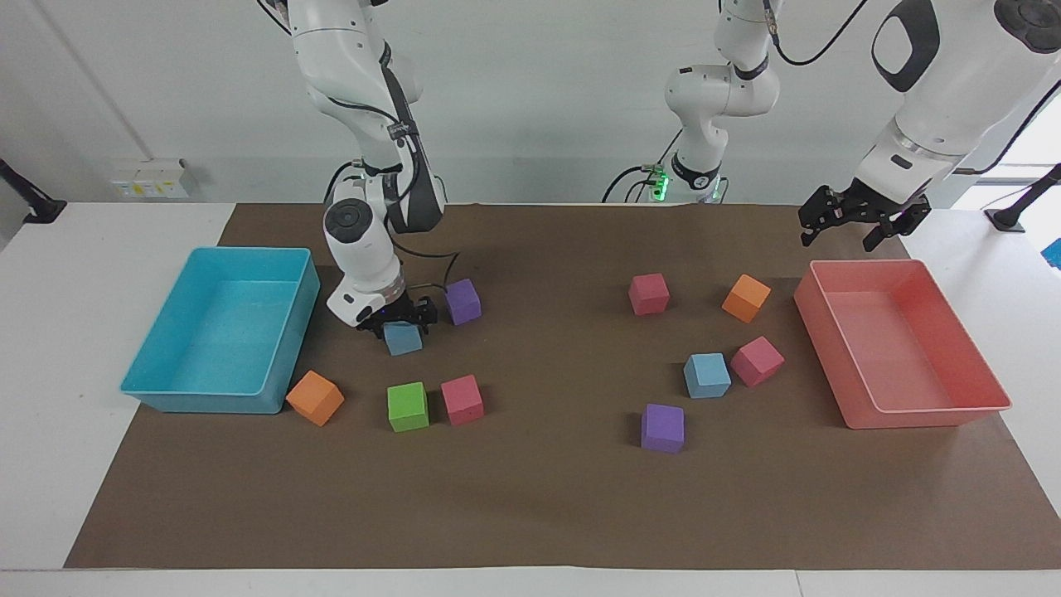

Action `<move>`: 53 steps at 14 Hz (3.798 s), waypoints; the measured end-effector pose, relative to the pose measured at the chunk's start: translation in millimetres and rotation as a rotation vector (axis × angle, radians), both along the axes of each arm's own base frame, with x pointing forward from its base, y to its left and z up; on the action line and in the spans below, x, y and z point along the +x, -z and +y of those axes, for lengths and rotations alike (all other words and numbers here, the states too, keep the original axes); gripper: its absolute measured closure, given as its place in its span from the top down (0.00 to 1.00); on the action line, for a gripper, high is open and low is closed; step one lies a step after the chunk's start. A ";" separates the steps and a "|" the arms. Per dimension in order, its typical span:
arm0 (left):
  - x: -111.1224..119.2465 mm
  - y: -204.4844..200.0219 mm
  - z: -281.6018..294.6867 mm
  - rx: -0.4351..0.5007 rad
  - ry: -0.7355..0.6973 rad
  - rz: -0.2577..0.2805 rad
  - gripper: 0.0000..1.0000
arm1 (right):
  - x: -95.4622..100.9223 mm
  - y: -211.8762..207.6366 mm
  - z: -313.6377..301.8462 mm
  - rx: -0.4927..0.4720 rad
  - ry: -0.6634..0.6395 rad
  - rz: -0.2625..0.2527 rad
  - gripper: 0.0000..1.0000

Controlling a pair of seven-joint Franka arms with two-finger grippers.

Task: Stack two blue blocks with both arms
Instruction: 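Reach the right gripper to the light-blue cube and grasp it, then carry the light-blue cube to the table center and release it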

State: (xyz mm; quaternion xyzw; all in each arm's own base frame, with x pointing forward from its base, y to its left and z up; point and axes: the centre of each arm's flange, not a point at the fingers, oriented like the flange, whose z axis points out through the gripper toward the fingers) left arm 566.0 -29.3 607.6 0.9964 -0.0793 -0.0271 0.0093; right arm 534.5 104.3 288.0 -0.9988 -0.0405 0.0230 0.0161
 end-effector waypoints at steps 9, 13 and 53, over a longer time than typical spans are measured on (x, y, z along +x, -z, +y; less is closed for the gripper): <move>0.0 0.0 0.0 0.000 0.000 0.000 1.00 | 10.3 -20.5 2.6 0.001 -0.004 0.012 0.64; 0.0 0.0 0.0 0.000 0.000 0.000 1.00 | 31.8 -84.3 8.8 0.005 -0.014 0.042 0.61; 0.0 0.0 0.0 0.000 0.000 0.000 1.00 | 13.6 -4.5 320.7 -0.008 0.224 -0.022 0.88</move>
